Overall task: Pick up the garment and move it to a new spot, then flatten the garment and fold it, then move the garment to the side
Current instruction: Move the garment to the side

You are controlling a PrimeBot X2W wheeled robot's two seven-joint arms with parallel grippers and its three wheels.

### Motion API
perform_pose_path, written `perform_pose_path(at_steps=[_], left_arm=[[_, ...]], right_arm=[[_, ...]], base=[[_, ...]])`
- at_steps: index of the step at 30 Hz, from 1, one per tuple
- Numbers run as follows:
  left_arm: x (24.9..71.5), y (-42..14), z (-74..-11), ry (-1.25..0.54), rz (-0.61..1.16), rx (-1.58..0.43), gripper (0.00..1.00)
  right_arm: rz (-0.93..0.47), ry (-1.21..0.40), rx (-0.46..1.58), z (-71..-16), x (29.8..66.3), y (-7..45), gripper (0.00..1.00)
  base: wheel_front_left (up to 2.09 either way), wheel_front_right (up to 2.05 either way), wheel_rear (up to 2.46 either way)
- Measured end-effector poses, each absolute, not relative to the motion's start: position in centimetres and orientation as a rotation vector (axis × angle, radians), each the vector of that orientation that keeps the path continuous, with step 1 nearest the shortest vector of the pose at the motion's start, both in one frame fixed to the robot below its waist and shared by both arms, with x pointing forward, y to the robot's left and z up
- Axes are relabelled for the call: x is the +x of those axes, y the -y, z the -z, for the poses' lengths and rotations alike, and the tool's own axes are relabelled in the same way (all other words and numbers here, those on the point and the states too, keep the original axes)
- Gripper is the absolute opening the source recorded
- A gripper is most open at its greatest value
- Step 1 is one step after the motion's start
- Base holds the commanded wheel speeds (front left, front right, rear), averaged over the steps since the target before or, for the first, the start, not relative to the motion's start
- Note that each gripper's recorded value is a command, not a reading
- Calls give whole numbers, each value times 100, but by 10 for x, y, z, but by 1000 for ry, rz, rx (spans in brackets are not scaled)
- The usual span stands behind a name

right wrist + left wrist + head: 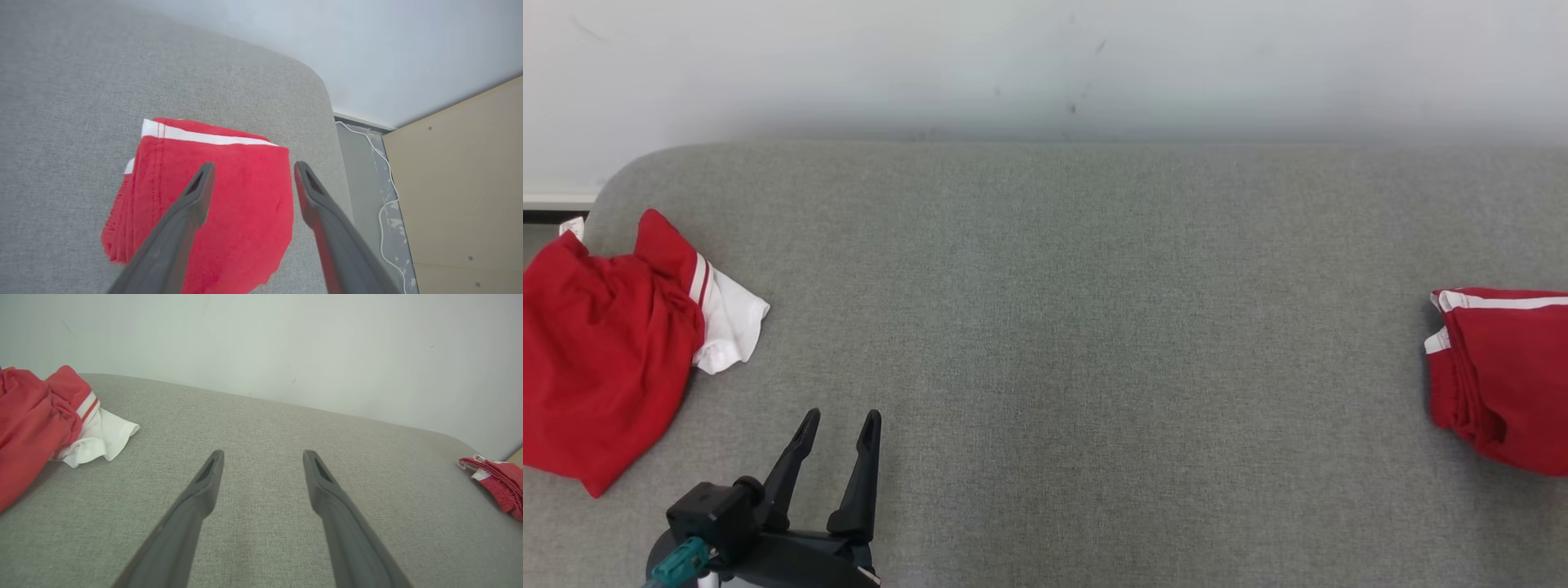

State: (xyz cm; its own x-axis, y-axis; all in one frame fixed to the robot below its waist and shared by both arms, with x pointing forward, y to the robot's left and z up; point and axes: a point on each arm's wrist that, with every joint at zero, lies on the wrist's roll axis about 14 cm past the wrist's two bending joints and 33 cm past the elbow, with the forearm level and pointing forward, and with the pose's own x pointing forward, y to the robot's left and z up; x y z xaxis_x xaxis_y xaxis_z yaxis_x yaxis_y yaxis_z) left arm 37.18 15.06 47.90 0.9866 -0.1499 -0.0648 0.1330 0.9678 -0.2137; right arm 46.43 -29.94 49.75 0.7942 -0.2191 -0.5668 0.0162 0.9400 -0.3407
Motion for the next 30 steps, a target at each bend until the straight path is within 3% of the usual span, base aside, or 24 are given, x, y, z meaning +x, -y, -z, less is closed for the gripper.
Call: perform_pose_path(at_steps=[4,10,16,21,30], left_arm=[[370,-150,-485,-62,147,-210,100],[366,-154,-496,-23,133,-223,100],[362,-155,-498,-14,132,-224,100],[363,-153,-506,11,160,-210,100],[363,-168,-516,52,101,-196,100]], right_arm=[[50,-490,-292,-521,469,273,100],[-63,-232,18,-548,462,211,100],[-55,-121,190,-544,438,197,100],[-169,-31,241,-553,426,161,100],[-190,-26,319,-535,403,139,100]], base=[[0,0,0],[0,0,0],[0,0,0],[0,0,0],[0,0,0]])
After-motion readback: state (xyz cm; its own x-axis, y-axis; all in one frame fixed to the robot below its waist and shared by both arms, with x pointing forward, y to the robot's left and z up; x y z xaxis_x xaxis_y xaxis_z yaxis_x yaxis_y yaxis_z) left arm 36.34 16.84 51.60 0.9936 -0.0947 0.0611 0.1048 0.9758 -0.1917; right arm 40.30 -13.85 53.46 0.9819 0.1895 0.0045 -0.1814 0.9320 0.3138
